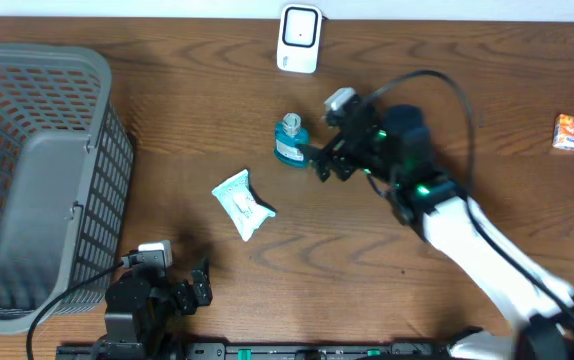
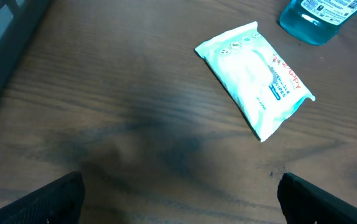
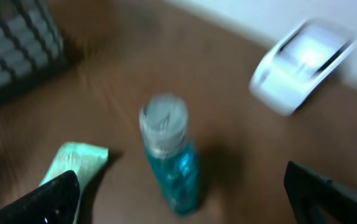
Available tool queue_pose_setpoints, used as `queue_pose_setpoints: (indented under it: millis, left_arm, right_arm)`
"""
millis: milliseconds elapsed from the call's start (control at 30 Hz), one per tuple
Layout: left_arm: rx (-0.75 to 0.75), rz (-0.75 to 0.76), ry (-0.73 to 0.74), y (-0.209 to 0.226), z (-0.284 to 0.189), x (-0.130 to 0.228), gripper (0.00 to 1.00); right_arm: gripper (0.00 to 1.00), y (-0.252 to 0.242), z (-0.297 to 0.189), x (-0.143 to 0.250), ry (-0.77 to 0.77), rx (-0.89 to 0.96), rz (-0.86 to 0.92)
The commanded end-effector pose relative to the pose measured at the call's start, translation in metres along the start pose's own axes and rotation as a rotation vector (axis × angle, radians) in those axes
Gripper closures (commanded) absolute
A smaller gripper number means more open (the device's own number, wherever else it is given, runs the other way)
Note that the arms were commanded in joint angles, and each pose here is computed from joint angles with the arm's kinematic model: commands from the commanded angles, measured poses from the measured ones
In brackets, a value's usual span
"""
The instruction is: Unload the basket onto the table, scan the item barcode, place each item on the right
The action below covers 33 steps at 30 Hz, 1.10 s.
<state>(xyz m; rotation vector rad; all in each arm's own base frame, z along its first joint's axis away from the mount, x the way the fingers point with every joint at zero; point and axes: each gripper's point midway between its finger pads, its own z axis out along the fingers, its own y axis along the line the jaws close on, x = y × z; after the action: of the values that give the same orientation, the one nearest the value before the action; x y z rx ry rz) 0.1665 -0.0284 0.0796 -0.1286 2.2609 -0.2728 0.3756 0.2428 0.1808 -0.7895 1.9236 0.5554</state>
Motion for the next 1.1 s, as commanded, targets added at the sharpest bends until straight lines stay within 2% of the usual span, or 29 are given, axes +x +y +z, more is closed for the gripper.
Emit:
queue_pose_setpoints:
  millis: [0,200,467,700,733,800,967,1067]
  left_arm:
    - [0.001,-0.005,0.040,0.001,0.002,0.011,0.01]
    - [0.001,-0.005,0.040,0.001,0.002,0.011,0.01]
    - [0.001,-0.005,0.040,0.001,0.002,0.011,0.01]
    - [0.001,-0.005,0.040,0.001,0.002,0.011,0.01]
    - [0.001,-0.005,0.040,0.001,0.002,0.011,0.01]
    - [0.001,-0.005,0.040,0.001,0.002,0.011,0.01]
    - [0.001,-0.005,0.040,0.001,0.002,0.011,0.01]
    - [0.001,-0.005,0.040,0.001,0.002,0.011,0.01]
  right_arm:
    - [0.01,0.014,0.022,-0.013,0.007,-0.099,0.037]
    - [0.01,0.020,0.037,-0.015,0.013,-0.104,-0.003]
    - [0.01,0.019,0.076,0.007,0.032,-0.070,-0.045]
    - [0.01,-0.004,0.099,0.010,0.043,0.026,-0.058]
    - [0.04,-0.005,0.101,0.010,0.043,0.026,-0.062]
    - [0.15,-0.006,0.103,0.007,0.038,0.027,-0.062]
    - [0.52,-0.004,0.103,0.006,0.040,0.018,-0.061]
    - [0.63,0.000,0.103,0.015,0.076,-0.005,-0.051]
